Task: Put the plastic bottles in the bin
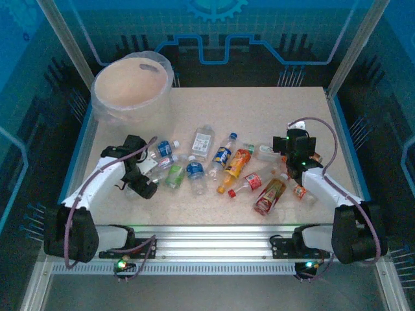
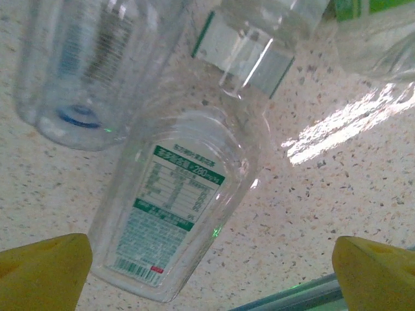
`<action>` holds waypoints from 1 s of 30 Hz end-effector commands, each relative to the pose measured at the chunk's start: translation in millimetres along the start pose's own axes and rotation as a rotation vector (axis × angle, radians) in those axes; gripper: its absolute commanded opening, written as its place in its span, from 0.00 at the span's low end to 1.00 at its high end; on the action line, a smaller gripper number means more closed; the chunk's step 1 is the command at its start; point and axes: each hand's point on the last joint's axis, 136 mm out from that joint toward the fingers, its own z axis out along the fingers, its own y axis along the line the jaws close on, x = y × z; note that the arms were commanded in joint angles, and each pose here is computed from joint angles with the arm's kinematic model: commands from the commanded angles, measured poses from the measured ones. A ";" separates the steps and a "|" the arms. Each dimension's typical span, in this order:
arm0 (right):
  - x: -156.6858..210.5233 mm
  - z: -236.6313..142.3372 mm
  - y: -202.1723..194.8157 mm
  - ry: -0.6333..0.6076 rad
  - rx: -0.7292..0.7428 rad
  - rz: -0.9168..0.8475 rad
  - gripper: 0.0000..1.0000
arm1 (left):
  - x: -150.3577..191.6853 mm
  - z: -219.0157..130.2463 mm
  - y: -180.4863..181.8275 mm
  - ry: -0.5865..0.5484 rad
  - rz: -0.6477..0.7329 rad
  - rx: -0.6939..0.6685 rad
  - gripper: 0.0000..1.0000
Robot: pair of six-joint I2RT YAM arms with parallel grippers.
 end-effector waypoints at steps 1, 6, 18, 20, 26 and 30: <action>-4.6 -2.4 -1.0 -0.014 0.005 0.019 1.00 | 14.9 12.5 -3.7 0.090 0.025 0.028 0.97; -4.2 -1.4 0.1 -0.012 0.000 0.017 1.00 | 9.8 21.2 2.6 0.093 0.040 0.004 0.97; -3.9 0.4 0.9 -0.009 -0.002 0.010 1.00 | 8.4 31.7 15.9 0.123 0.063 -0.060 0.98; -3.3 0.5 0.6 -0.008 0.000 0.009 1.00 | 9.0 33.1 16.0 0.128 0.065 -0.061 0.97; -3.4 0.9 0.9 -0.008 -0.002 0.010 1.00 | 12.0 37.6 17.6 0.150 0.078 -0.069 0.95; -3.4 0.6 1.0 -0.008 -0.002 0.009 1.00 | 12.1 39.1 19.9 0.156 0.080 -0.081 0.93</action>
